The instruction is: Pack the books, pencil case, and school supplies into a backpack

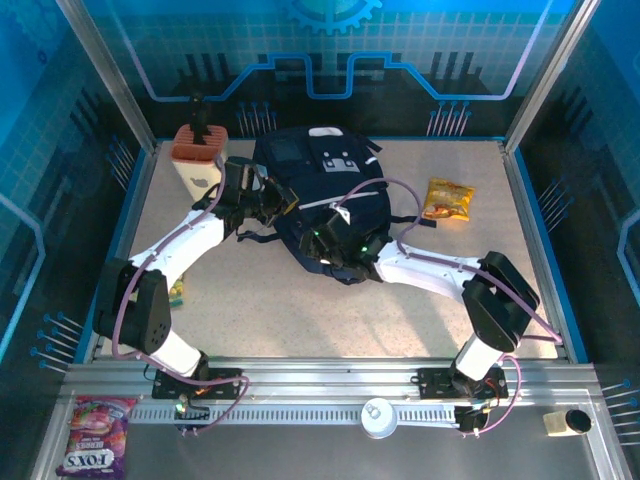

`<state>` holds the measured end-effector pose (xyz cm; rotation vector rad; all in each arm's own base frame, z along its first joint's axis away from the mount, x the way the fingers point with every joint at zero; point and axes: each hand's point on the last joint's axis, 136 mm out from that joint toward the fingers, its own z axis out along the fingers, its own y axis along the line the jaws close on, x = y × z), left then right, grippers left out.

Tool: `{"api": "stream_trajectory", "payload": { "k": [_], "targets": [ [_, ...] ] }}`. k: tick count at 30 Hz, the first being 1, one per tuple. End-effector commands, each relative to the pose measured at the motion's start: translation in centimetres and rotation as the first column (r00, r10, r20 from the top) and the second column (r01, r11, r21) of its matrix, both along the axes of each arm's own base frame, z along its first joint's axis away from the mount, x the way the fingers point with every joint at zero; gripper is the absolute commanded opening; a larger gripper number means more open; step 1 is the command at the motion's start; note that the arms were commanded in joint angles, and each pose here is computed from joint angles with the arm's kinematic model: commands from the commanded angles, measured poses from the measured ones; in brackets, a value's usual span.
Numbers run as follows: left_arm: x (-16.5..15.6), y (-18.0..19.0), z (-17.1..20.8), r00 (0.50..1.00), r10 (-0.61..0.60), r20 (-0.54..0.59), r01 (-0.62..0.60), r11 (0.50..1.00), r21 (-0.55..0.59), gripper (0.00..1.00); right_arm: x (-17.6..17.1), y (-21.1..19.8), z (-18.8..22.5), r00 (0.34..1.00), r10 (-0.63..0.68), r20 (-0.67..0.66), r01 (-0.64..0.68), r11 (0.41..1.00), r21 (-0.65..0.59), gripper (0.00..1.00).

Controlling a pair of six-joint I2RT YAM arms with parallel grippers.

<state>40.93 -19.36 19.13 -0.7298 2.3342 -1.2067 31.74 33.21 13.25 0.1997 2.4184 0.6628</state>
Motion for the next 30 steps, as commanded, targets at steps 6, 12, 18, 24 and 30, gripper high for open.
{"api": "stream_trajectory", "payload": {
  "k": [6, 12, 18, 24, 30],
  "targets": [
    [0.0, -1.8, 4.2, 0.992, -0.065, 0.112, 0.074, 0.994, -0.077, 0.00, -0.1, -0.5, -0.2, 0.994, -0.108, -0.002, 0.108, 0.993, -0.038, 0.53],
    [-0.1, -1.9, 4.4, 0.991, -0.068, 0.116, 0.078, 0.994, -0.081, 0.00, 0.4, -0.4, -1.4, 0.992, -0.123, -0.025, 0.121, 0.990, -0.076, 0.43],
    [-0.3, -1.8, 4.4, 0.991, -0.068, 0.116, 0.077, 0.994, -0.074, 0.00, 1.5, -0.5, -1.3, 0.992, -0.123, -0.002, 0.123, 0.990, -0.076, 0.22],
    [-0.1, -0.7, 3.4, 0.993, -0.040, 0.107, 0.044, 0.998, -0.035, 0.00, 0.3, -3.6, -1.4, 0.991, -0.133, 0.017, 0.134, 0.977, -0.168, 0.09],
    [-0.2, 1.3, 1.4, 0.997, -0.010, 0.078, 0.009, 1.000, 0.014, 0.00, -1.1, -8.9, -2.7, 0.997, -0.062, 0.056, 0.078, 0.926, -0.370, 0.08]
  ]
}}
